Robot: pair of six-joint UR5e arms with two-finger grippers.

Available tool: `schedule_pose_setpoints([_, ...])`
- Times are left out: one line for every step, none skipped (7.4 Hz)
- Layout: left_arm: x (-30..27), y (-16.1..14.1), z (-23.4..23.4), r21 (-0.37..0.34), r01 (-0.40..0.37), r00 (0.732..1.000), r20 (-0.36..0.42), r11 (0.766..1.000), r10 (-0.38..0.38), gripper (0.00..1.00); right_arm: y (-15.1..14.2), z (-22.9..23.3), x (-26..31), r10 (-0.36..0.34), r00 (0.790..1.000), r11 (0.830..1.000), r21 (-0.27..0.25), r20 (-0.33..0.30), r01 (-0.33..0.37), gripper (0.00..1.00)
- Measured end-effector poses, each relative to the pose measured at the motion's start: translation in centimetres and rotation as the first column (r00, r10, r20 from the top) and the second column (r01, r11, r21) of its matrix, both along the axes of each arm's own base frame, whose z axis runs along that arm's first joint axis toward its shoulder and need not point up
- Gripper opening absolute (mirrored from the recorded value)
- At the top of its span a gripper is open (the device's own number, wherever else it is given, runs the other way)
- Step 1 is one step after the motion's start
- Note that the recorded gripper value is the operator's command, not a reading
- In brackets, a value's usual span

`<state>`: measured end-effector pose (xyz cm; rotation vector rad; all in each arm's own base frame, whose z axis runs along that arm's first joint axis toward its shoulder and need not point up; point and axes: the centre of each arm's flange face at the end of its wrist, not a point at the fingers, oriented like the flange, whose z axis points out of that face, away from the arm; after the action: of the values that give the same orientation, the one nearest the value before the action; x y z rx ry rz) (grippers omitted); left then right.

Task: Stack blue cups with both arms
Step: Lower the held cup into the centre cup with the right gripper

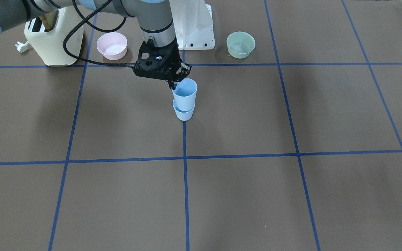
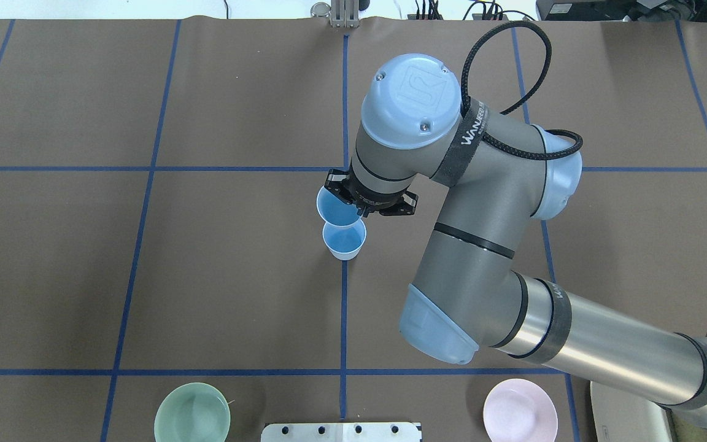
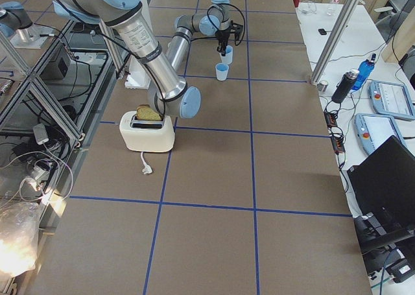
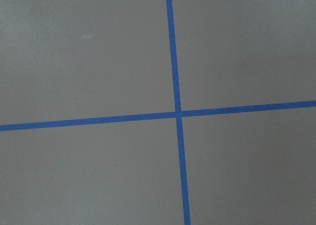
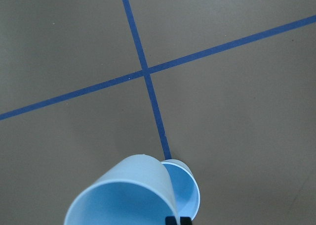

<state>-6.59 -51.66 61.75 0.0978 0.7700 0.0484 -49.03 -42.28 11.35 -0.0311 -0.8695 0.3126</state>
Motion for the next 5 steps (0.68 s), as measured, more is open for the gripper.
schedule_pose_setpoints([0.0, 0.0, 0.0, 0.0, 0.0, 1.0, -0.001, 1.0, 0.0, 0.99, 0.4, 0.2, -0.3, -0.008, 1.0, 1.0, -0.009, -0.016, 0.007, 0.0])
schedule_pose_setpoints([0.0, 0.1, 0.0, 0.001, 0.0, 1.0, -0.001, 1.0, 0.0, 0.99, 0.9, 0.3, -0.8, -0.016, 1.0, 1.0, -0.011, -0.025, 0.016, 0.0])
schedule_pose_setpoints([0.0, 0.1, 0.0, 0.001, 0.0, 1.0, -0.001, 1.0, 0.0, 0.99, 1.4, 0.4, -1.3, -0.024, 0.999, 1.0, -0.01, -0.029, 0.024, 0.0])
schedule_pose_setpoints([0.0, 0.1, -0.1, 0.001, 0.0, 1.0, -0.001, 1.0, 0.0, 0.99, 1.8, 0.4, -1.8, -0.032, 0.999, 0.999, -0.004, -0.032, 0.032, 0.0])
schedule_pose_setpoints([0.0, 0.1, -0.1, 0.001, 0.0, 1.0, -0.001, 1.0, 0.0, 0.99, 2.2, 0.3, -2.1, -0.038, 0.999, 0.999, 0.006, -0.034, 0.038, 0.0])
